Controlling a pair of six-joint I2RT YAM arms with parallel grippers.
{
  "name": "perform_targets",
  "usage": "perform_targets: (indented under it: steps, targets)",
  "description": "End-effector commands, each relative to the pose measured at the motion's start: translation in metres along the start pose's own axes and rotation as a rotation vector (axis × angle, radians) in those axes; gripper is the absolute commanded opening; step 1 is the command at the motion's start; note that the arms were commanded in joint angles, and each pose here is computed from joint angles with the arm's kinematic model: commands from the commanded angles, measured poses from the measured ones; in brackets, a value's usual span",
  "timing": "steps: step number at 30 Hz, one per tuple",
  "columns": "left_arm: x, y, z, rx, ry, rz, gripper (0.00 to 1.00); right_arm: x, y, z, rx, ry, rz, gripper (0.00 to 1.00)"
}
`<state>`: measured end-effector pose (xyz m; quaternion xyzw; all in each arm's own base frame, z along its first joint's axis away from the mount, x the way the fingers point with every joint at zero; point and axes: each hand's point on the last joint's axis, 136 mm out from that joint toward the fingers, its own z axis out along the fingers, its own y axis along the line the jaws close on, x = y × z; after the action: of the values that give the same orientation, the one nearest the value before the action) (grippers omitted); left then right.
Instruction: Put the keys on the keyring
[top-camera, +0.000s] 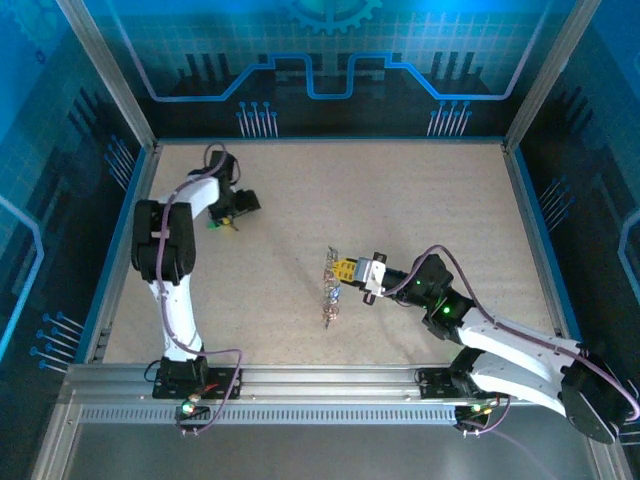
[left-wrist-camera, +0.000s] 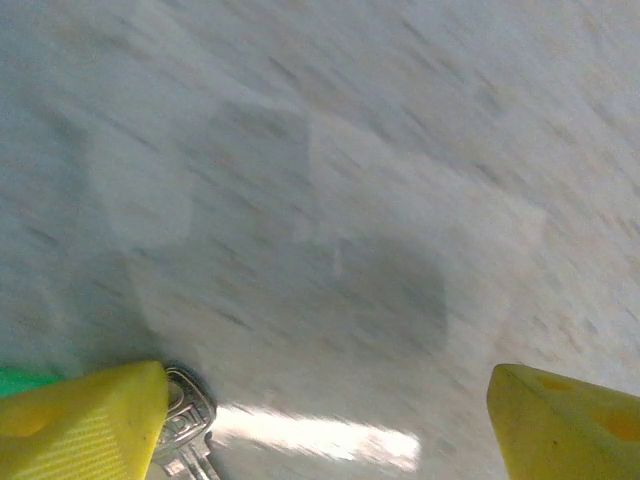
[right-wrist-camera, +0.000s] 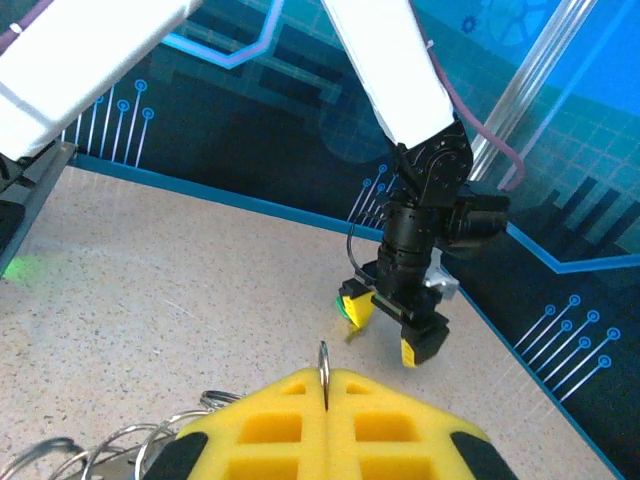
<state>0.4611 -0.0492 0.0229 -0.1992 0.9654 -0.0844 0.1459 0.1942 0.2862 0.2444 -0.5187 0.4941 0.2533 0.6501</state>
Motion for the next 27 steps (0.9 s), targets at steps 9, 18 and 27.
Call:
perform_targets:
  steps: [9, 18, 27]
  targets:
    - [0.153, -0.141, 0.012, 0.163, 0.164, 0.194, 0.85, -0.031, -0.022, -0.009, 0.096, -0.053, -0.033, 0.0]
    - [0.204, -0.236, -0.026, 0.363, 0.132, 0.39, 0.83, -0.032, -0.03, -0.031, 0.155, -0.075, -0.022, 0.0]
    - [0.162, -0.26, -0.145, 0.525, -0.027, 0.495, 0.83, -0.035, -0.028, -0.048, 0.158, -0.055, -0.035, 0.0]
